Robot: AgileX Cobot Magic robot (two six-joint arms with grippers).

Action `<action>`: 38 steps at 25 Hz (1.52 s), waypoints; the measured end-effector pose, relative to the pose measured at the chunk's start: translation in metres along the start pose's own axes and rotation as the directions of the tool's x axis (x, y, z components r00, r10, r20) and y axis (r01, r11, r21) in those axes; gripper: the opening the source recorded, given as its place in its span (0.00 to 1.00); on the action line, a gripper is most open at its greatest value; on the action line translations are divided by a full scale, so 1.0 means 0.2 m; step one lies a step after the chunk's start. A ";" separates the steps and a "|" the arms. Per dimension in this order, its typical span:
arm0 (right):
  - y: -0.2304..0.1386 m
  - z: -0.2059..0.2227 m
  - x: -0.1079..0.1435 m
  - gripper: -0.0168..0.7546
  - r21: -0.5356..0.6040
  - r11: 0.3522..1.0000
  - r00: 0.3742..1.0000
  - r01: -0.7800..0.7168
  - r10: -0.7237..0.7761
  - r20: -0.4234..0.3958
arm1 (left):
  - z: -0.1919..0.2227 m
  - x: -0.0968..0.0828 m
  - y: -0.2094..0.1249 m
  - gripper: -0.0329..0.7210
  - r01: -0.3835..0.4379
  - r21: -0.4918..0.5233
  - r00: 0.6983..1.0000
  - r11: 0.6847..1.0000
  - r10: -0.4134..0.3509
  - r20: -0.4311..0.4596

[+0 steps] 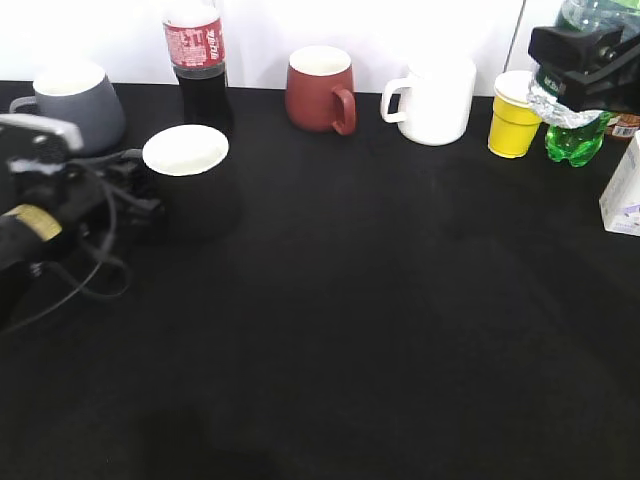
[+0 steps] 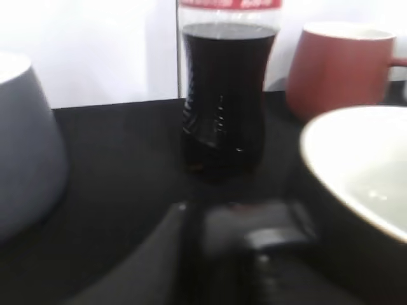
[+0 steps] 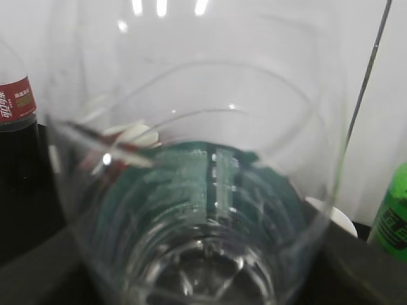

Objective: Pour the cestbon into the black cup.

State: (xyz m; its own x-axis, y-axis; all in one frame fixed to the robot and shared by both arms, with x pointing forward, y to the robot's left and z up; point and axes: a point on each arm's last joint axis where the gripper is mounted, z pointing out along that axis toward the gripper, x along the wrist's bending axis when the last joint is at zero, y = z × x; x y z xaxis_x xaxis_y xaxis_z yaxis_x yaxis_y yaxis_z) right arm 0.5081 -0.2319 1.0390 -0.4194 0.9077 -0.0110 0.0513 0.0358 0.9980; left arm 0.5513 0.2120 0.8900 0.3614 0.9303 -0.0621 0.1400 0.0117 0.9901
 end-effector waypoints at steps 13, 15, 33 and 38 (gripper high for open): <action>-0.68 0.29 -0.07 0.66 0.099 0.995 1.000 -0.021 0.020 0.010 | -0.54 -0.13 0.30 0.36 -0.066 -0.090 0.994 0.994 0.074 0.084; -0.72 0.30 -0.07 0.66 0.110 0.994 1.000 -0.017 0.016 0.010 | -0.54 -0.13 0.30 0.36 -0.069 -0.082 0.994 0.994 0.076 0.085; -0.41 0.02 -0.08 0.83 0.529 0.848 0.991 0.002 -0.073 0.112 | -0.55 -0.10 0.23 0.36 0.082 0.282 0.996 0.956 -0.087 0.004; -0.04 -0.13 -0.06 0.80 0.582 0.798 0.962 -0.156 -0.010 0.272 | -0.57 -0.23 0.62 0.36 0.128 0.493 0.990 0.861 -0.083 -0.113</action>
State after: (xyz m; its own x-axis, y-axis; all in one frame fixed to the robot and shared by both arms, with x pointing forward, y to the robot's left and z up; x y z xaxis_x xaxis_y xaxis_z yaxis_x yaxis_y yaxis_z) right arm 0.4897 -0.2529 1.0336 -0.1581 0.9867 -0.0375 0.6339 0.1305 0.7623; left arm 0.4479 0.2126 1.0300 0.2418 0.9617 -0.1289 0.6213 -0.0514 0.7819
